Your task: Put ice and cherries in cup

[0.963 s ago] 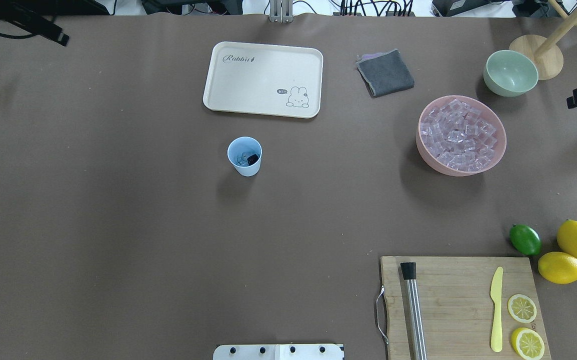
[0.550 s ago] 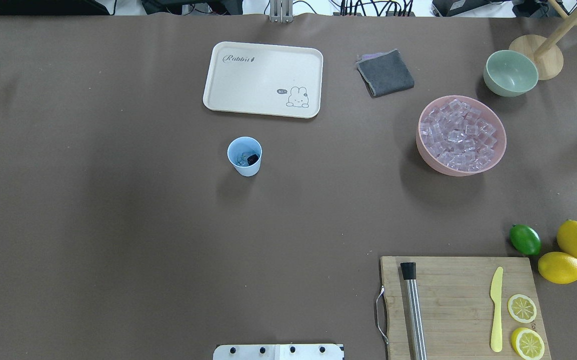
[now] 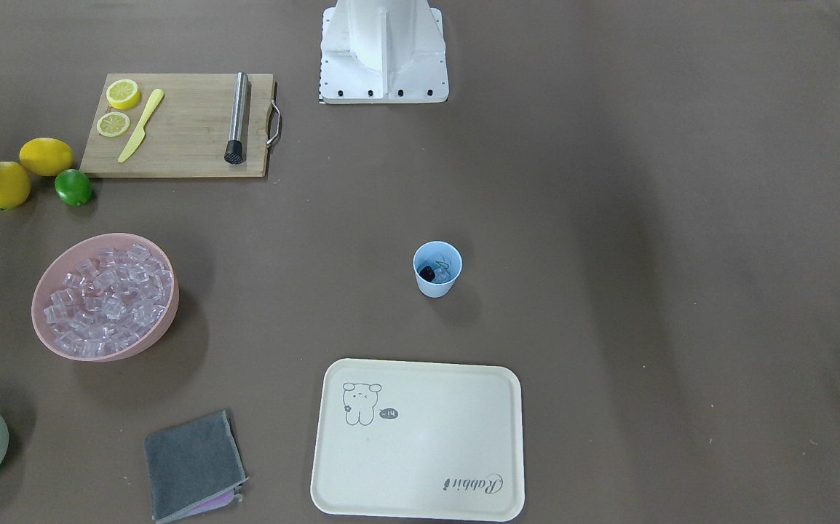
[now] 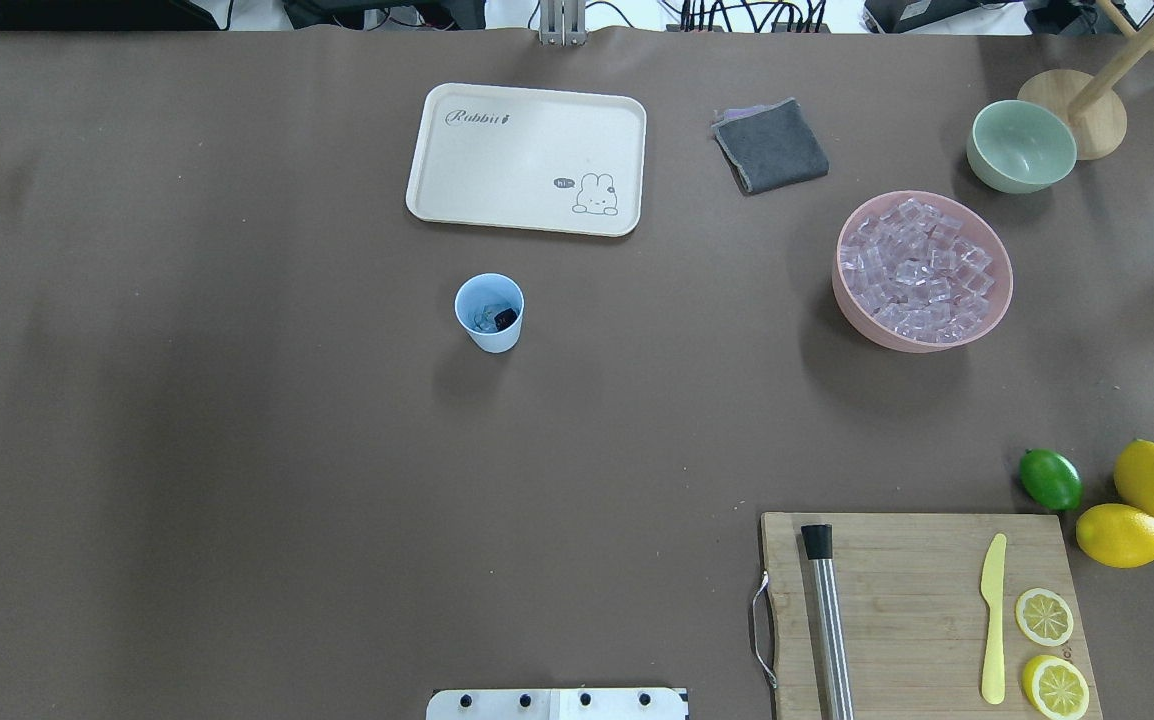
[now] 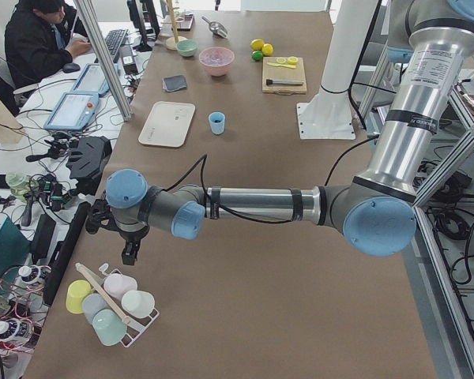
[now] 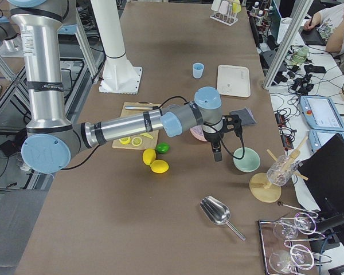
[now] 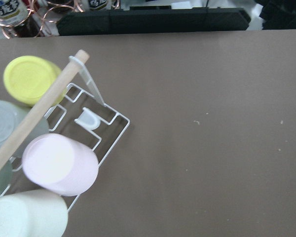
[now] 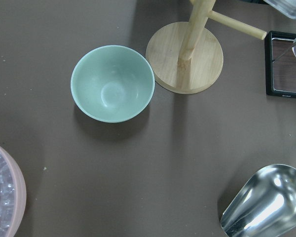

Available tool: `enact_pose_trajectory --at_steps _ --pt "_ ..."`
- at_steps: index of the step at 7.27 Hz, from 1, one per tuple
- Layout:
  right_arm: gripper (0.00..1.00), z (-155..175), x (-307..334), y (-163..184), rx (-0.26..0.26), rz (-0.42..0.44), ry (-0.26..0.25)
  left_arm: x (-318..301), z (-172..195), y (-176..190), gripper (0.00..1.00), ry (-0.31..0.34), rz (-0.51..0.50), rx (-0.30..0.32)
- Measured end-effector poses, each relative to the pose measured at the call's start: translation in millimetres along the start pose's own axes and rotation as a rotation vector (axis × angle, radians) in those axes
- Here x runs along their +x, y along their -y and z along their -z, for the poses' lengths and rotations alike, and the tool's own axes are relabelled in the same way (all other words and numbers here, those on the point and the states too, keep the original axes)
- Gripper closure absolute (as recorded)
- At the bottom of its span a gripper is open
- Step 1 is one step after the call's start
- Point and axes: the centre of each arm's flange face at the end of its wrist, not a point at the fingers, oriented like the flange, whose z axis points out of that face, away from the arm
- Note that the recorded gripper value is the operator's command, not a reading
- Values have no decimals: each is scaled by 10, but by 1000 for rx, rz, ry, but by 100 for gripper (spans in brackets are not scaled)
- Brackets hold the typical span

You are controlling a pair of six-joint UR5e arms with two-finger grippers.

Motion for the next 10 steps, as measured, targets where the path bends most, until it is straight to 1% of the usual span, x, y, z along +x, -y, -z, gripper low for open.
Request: enact_pose_trajectory --at_steps 1,3,4,7,10 --pt "0 0 18 23 -1 -3 4 -38 -8 -32 2 10 8 -2" --pt "0 -7 -36 200 -4 -8 7 44 83 -12 2 10 13 4" --pt "0 -40 -27 247 -11 -14 6 88 130 -15 2 11 23 -4" --pt "0 -309 196 236 -56 -42 -10 91 152 -48 2 16 60 -37" --pt "0 -350 227 219 -65 -45 -5 53 165 -70 2 20 97 -65"
